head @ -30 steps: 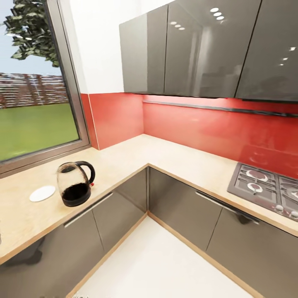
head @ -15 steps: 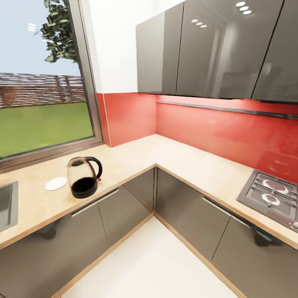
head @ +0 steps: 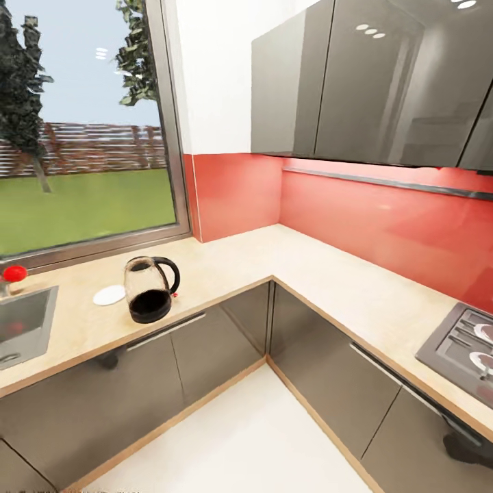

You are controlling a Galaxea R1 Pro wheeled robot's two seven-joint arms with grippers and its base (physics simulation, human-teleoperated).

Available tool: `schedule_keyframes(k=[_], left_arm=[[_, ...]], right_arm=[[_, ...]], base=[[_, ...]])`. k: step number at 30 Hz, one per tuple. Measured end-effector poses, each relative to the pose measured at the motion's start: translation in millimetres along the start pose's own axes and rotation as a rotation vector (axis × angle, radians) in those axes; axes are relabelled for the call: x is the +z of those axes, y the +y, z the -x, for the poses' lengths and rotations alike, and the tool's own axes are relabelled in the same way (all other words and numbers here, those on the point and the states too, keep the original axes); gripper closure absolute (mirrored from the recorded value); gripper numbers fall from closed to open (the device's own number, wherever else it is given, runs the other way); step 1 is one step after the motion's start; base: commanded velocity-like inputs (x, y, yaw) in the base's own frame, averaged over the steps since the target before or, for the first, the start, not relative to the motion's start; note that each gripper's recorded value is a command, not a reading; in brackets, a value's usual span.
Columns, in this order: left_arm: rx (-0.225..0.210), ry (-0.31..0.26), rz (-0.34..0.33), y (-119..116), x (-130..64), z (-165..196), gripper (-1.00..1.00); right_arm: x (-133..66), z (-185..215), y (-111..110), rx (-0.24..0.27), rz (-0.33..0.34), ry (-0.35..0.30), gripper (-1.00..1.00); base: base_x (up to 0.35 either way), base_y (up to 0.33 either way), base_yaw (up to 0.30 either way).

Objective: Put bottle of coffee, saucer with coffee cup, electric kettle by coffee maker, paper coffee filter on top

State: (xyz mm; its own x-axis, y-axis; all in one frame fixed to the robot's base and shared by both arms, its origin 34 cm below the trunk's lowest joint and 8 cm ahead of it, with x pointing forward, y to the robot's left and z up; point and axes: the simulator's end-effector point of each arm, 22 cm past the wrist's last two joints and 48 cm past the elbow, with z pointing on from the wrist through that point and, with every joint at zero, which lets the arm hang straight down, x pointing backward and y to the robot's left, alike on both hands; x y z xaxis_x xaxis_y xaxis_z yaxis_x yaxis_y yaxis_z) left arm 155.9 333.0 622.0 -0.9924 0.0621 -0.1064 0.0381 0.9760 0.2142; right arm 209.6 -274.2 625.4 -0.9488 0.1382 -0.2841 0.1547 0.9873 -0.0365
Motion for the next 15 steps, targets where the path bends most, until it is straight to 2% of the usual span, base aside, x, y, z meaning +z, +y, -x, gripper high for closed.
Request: schedule_keyframes(k=[8, 15], left_arm=[[-0.003, 0.002, 0.002, 1.5, 0.1, -1.1, -1.0], [-0.003, 0.002, 0.003, 1.7, 0.1, -1.1, -1.0]], right_arm=[[0.0, -0.1, 0.1, 0.0, 0.0, 0.0, -1.0], [0.0, -0.1, 0.0, 0.0, 0.0, 0.001, -1.0]], base=[[0.12, -0.122, 0.277], [0.103, -0.026, 0.277]])
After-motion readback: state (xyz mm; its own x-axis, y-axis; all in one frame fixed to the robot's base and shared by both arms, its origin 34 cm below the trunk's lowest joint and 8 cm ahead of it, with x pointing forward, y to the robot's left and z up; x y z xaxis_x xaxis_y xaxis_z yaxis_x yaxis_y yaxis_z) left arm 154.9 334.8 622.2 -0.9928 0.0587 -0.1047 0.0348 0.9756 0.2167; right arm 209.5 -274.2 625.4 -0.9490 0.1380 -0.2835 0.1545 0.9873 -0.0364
